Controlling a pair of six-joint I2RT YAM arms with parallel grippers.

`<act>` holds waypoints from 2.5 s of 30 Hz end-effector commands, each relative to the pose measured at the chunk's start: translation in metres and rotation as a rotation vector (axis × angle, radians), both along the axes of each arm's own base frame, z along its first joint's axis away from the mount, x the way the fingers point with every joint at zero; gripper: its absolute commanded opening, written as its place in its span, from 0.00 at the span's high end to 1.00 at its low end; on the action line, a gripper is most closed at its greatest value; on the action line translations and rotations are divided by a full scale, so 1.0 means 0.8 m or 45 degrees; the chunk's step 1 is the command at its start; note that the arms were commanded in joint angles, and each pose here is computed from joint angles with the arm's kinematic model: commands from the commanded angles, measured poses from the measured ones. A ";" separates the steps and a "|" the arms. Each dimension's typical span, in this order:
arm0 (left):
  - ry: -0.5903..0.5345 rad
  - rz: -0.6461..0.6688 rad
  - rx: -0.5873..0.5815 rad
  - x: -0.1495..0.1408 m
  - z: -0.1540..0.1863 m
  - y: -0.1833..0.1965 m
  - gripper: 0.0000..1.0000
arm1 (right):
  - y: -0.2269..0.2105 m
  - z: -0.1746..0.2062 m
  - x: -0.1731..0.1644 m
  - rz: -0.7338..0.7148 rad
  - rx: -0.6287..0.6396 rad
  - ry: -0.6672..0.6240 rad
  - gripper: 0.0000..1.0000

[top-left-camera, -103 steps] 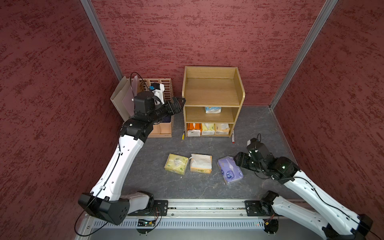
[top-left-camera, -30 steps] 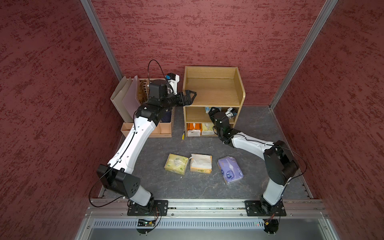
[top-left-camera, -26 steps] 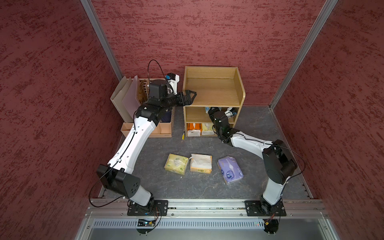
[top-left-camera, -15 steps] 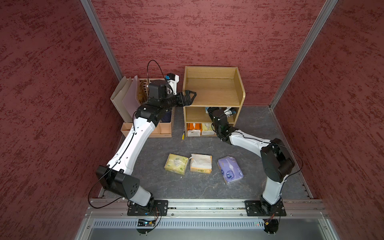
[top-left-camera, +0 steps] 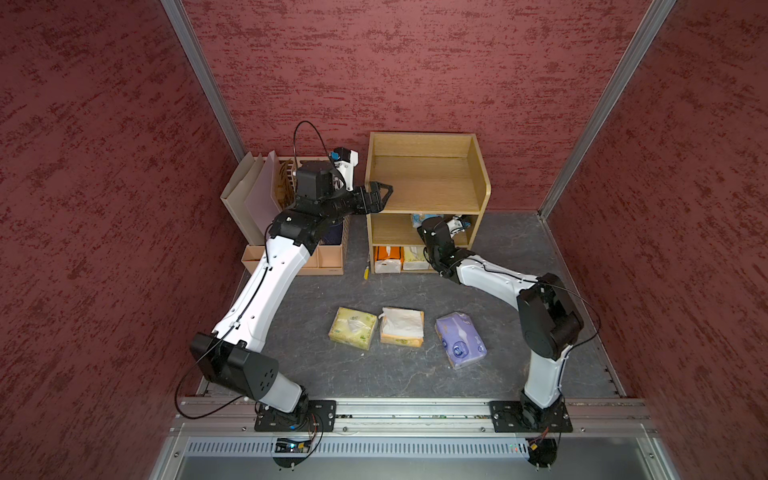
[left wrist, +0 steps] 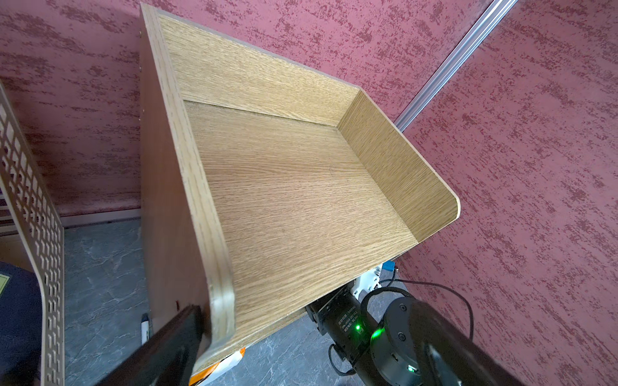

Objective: Remove the tissue boxes from the shelf
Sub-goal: Pick up a box of tissues from the shelf, then place the box of tissues at the center of the board.

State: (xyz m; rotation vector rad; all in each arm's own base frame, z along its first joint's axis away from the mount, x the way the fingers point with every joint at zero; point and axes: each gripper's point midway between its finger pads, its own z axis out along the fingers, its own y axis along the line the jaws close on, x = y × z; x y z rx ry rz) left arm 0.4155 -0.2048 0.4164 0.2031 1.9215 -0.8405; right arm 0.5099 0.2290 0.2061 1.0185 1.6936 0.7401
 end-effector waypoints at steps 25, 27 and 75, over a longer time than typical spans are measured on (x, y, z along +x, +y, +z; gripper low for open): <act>-0.054 -0.113 -0.052 -0.036 0.028 -0.019 0.00 | -0.032 -0.009 -0.125 0.357 -0.122 0.337 1.00; -0.055 -0.110 -0.062 -0.035 0.030 -0.019 0.00 | -0.034 -0.009 -0.137 0.388 -0.128 0.353 1.00; -0.126 -0.027 -0.092 -0.033 0.044 -0.007 0.00 | -0.118 -0.023 -0.324 0.630 -0.327 0.640 1.00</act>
